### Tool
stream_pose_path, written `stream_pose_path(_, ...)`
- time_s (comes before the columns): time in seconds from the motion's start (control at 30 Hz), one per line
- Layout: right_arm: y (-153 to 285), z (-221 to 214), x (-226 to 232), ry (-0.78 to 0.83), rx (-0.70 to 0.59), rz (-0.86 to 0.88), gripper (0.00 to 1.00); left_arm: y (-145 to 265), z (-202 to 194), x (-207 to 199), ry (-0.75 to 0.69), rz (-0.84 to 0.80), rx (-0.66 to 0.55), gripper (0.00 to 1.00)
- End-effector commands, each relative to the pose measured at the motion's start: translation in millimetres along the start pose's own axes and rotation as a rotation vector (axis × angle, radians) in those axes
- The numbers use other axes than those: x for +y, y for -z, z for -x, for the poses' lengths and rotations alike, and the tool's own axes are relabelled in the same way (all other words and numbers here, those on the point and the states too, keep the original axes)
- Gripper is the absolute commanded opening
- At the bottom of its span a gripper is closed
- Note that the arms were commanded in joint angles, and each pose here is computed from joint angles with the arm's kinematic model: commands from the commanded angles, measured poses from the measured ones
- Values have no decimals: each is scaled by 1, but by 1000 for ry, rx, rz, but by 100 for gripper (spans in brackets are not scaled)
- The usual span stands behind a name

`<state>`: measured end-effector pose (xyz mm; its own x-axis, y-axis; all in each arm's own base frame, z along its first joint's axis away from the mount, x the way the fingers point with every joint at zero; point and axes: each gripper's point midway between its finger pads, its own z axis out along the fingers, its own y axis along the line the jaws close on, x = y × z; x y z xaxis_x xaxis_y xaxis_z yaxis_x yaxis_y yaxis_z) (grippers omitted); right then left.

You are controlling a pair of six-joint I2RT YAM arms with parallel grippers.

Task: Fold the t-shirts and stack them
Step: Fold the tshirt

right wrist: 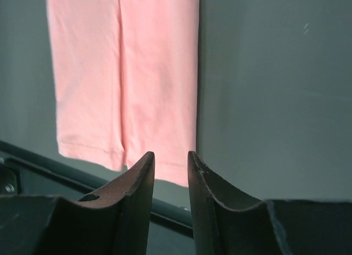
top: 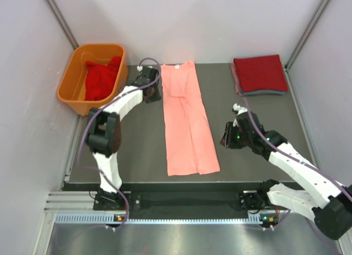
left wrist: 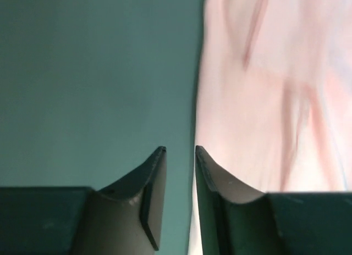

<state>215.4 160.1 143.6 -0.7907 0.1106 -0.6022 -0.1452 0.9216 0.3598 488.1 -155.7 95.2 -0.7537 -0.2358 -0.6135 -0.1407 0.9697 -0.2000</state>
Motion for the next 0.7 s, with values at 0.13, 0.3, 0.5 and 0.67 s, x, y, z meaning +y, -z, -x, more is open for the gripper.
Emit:
stream_pose_path(0.13, -24, -44, 12, 12, 137, 148, 33, 109, -162, -23, -90, -208, 293, 34)
stream_pose_path(0.3, -33, -82, -2, 5, 233, 147, 33, 158, -243, -43, -160, -275, 343, 38)
stream_pose_path(0.5, -35, -95, -10, 0, 234, 145, 37, 173, -293, -39, -169, -266, 382, 39)
stream_pose_path(0.67, -42, -109, -18, -15, 271, 121, 37, 180, -319, -29, -179, -246, 418, 40)
